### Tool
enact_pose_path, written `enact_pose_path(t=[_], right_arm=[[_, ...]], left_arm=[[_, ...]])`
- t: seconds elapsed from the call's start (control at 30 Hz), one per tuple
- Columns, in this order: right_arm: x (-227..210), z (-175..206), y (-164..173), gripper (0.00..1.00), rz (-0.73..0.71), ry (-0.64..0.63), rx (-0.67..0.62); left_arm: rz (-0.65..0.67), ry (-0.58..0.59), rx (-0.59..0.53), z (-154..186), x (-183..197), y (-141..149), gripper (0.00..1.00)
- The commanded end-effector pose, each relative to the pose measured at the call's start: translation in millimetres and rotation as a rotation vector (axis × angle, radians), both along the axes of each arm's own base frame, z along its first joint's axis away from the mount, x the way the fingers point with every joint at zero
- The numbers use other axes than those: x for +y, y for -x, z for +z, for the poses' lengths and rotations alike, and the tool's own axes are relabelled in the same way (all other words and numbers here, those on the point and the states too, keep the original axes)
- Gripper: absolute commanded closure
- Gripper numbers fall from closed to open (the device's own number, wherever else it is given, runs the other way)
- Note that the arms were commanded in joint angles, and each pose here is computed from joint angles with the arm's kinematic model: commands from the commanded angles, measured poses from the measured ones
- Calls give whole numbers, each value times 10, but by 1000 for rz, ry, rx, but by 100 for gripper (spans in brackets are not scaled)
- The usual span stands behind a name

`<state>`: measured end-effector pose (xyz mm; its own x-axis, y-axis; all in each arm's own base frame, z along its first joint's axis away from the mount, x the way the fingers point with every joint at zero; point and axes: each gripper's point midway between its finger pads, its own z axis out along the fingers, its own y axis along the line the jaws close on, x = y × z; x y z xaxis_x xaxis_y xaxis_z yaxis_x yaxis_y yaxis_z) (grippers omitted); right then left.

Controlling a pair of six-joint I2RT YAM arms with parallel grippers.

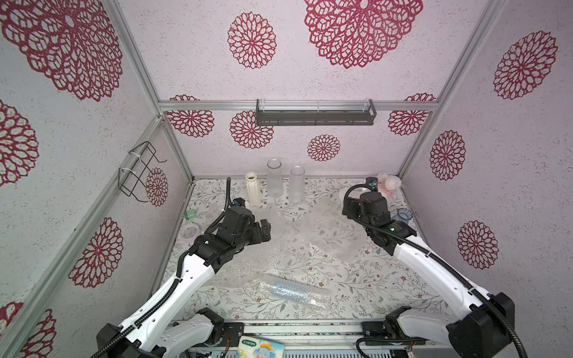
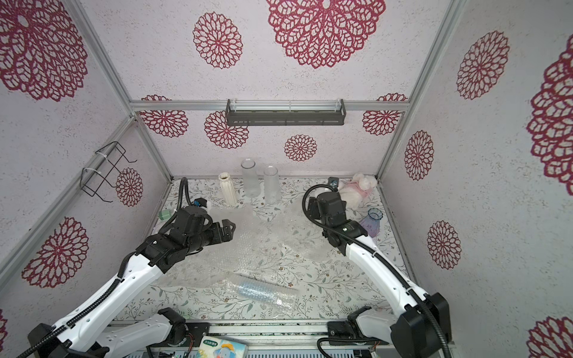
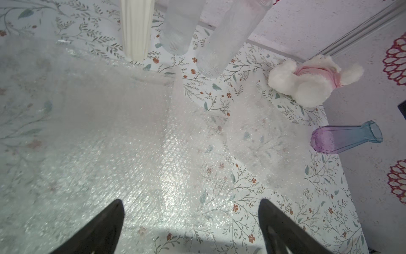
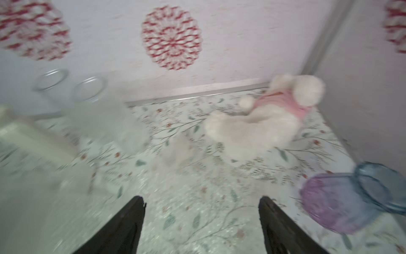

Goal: Unwrap the vase from the bubble wrap
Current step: Place the vase at the center of the board, then pick up the bubble wrap from the center of the board.

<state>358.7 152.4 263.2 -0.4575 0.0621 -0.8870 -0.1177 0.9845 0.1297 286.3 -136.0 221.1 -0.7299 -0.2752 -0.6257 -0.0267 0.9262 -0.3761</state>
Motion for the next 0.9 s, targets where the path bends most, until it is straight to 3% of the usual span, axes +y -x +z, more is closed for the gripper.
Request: enact_pose_path(t=[0.0, 0.17, 0.3, 0.6, 0.87], right_arm=[[881, -123, 427, 16, 461, 30, 13], [1582, -693, 1154, 18, 838, 201, 176], [1874, -1008, 1708, 18, 1066, 302, 220], [2120, -1435, 2254, 15, 1220, 438, 301], [2164, -1883, 2422, 14, 1273, 577, 391]], left_arm=[[66, 58, 113, -213, 132, 141, 2], [113, 124, 161, -304, 240, 124, 2], [145, 163, 176, -333, 330, 87, 2], [196, 230, 191, -401, 495, 17, 3], [196, 255, 181, -399, 494, -6, 3]])
